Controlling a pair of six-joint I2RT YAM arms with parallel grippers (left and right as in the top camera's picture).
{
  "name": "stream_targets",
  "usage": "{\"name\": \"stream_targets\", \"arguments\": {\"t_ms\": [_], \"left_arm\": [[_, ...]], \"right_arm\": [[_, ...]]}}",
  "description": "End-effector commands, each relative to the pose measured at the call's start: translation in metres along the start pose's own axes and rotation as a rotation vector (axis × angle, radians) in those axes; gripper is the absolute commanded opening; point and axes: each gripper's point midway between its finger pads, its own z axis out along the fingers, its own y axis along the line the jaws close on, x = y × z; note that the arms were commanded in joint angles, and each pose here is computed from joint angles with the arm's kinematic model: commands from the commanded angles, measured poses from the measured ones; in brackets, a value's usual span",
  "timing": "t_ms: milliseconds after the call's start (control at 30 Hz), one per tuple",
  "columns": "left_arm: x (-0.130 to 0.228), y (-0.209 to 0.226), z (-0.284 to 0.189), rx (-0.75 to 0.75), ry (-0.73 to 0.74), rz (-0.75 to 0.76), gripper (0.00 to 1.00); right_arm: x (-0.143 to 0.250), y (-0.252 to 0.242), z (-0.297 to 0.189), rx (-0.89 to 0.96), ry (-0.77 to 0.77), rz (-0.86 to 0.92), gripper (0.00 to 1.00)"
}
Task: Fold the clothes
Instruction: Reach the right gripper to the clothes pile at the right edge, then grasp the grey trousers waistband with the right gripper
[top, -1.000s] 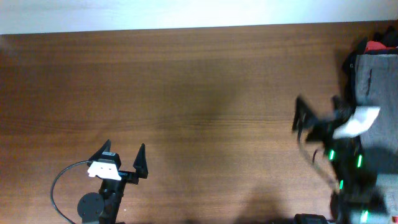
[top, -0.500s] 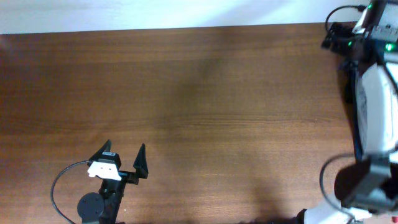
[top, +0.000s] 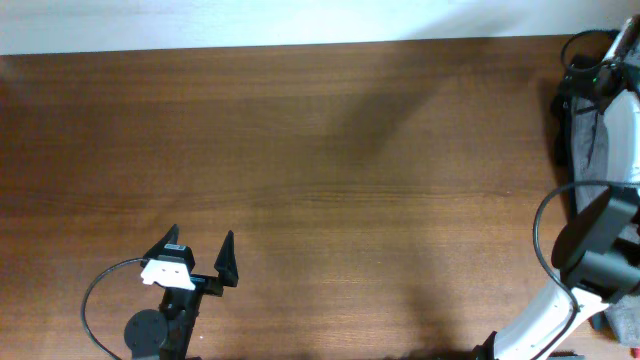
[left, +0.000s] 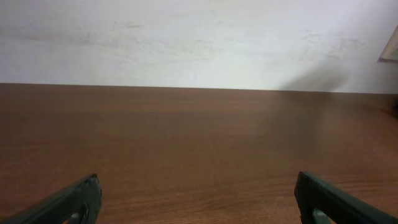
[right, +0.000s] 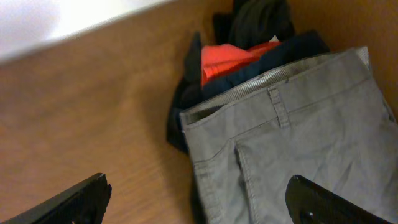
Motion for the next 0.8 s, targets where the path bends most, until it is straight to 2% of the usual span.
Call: {"name": "stream_targets", "arguments": {"t_ms": [0,300,400,767], "left_arm": [[0.000,-0.002,-0.001,0.013,0.003,-0.010,0.99],[0.000,-0.002,-0.001,0.013,0.003,-0.010,0.99],[0.000,-0.002,-0.001,0.013,0.003,-0.010,0.99],[0.000,-0.002,-0.001,0.013,0.003,-0.010,0.99]], "right_arm": [[0.001,-0.012,0.016,0.129,0.007,-0.158,0.95],[0.030,-0.019,0.060,0.209,0.085,-0.231,0.93],[0.040,-0.017,0.070,0.205,0.110,-0.248,0.88],[0.063,-0.013,0.095,0.199,0.160,-0.261,0.84]]}}
